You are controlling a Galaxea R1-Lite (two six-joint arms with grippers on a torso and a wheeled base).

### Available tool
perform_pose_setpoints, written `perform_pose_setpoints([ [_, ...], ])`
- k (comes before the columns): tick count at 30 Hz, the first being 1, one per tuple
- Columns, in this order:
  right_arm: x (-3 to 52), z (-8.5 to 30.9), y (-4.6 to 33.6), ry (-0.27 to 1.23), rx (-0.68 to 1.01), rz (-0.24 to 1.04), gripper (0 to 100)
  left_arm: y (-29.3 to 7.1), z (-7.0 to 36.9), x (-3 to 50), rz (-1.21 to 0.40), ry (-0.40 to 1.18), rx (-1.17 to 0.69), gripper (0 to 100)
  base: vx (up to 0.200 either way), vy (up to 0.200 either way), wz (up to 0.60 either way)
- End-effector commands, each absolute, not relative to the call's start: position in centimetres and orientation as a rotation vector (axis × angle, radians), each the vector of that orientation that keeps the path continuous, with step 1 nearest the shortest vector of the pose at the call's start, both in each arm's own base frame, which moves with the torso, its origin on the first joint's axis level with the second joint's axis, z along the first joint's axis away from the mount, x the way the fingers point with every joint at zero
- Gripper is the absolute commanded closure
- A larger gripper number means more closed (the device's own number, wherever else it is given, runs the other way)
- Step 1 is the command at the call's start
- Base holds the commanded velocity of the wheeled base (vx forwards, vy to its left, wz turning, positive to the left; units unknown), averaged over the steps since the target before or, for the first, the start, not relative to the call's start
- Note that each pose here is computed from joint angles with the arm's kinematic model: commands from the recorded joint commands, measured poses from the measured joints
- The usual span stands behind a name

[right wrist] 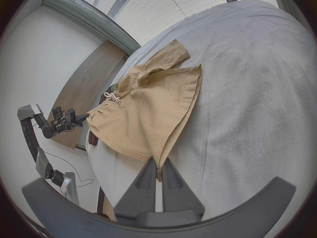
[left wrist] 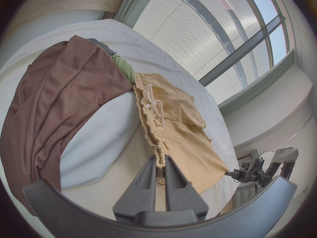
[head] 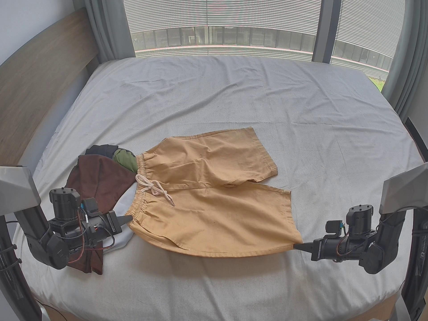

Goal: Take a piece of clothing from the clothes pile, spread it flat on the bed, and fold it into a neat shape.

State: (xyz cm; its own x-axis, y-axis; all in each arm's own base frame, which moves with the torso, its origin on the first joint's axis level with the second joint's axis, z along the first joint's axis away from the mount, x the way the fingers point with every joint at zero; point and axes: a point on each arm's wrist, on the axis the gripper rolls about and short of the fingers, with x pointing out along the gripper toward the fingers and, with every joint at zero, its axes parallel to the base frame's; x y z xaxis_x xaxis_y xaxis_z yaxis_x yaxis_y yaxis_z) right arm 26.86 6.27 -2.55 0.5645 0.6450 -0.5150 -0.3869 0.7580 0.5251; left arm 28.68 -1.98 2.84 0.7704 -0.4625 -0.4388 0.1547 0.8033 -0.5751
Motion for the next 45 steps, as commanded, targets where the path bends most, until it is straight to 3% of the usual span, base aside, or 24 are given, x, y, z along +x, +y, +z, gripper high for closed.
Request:
perform_pose_setpoints([
  [1,26.4,-2.3,6.1,0.756,0.375,0.622,100,-1.8,2.9,27.6,-0.347,0.621,-0.534,100,0.000,0.000,0.00],
  [28,22.5,-2.9,5.7,0.862,0.339,0.629,100,-1.7,0.3,22.0,-0.351,0.807,-0.427,100,0.000,0.000,0.00],
  [34,22.8,-2.4,5.7,0.798,0.333,0.641,100,-1.7,0.6,22.2,-0.357,0.772,-0.425,100,0.000,0.000,0.00],
  [45,24.9,0.8,6.3,0.602,0.383,0.675,100,-2.3,3.5,24.2,-0.391,0.500,-0.527,100,0.000,0.000,0.00],
])
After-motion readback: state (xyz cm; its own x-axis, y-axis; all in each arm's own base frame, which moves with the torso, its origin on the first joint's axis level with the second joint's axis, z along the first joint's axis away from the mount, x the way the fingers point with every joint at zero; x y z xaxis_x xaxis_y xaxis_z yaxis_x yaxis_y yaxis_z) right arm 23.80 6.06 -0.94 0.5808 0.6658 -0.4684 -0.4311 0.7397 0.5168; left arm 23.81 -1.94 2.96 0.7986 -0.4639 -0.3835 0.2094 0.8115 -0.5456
